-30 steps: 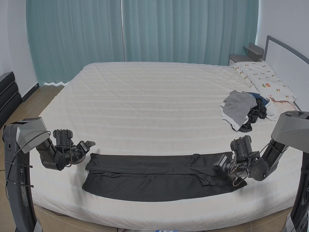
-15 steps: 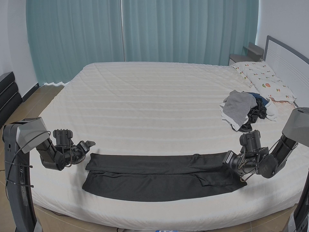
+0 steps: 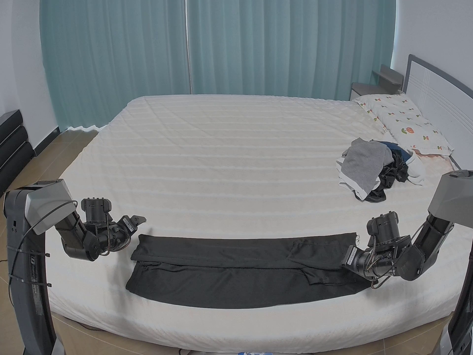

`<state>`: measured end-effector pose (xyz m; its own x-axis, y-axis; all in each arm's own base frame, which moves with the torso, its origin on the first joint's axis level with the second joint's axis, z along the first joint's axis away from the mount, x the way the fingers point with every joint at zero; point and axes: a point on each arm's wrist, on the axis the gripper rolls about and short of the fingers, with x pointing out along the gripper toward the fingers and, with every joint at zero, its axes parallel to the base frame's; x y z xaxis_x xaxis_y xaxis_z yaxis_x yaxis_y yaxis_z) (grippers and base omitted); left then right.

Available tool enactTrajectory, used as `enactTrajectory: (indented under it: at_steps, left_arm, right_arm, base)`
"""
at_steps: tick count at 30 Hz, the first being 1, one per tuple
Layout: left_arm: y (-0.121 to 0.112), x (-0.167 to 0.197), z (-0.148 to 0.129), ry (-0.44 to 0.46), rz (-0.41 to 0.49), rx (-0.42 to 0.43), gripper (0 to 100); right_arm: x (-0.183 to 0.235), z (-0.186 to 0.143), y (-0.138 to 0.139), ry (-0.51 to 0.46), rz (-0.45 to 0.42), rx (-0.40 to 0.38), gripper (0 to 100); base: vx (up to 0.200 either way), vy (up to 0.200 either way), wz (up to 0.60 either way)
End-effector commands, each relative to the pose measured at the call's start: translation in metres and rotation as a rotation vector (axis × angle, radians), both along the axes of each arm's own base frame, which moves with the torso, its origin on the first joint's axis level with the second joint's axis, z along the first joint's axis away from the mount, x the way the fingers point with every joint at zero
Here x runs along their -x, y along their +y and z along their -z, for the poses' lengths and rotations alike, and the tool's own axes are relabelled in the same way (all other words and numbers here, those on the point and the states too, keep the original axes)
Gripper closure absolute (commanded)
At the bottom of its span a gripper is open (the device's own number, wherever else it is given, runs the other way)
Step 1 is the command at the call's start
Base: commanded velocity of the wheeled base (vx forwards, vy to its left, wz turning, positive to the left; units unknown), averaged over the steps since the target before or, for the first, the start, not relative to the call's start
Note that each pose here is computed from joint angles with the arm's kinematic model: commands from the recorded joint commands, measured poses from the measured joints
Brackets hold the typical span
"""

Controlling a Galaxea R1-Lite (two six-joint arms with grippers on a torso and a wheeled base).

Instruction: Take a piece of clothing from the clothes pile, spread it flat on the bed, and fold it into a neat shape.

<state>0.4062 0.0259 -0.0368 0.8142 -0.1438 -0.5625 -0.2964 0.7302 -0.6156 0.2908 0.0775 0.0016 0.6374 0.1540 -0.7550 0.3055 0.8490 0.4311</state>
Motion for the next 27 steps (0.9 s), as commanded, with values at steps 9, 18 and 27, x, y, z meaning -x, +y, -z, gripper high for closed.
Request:
enactTrajectory:
  at_steps: [9, 18, 27]
  left_arm:
    - [0.013, 0.004, -0.021, -0.033, -0.020, 0.011, 0]
    - [-0.012, 0.033, -0.084, -0.112, 0.077, 0.028, 0]
    - [-0.020, 0.085, -0.069, 0.091, 0.092, 0.055, 0]
  right_arm:
    - [0.008, -0.001, -0.007, -0.137, 0.045, -0.144, 0]
    - [0.040, -0.010, -0.038, -0.156, 0.096, -0.354, 0]
    - [0.058, -0.010, -0.031, -0.167, 0.040, -0.394, 0]
  base:
    - [0.000, 0.000, 0.00]
    - [0.000, 0.000, 0.00]
    - [0.000, 0.000, 0.00]
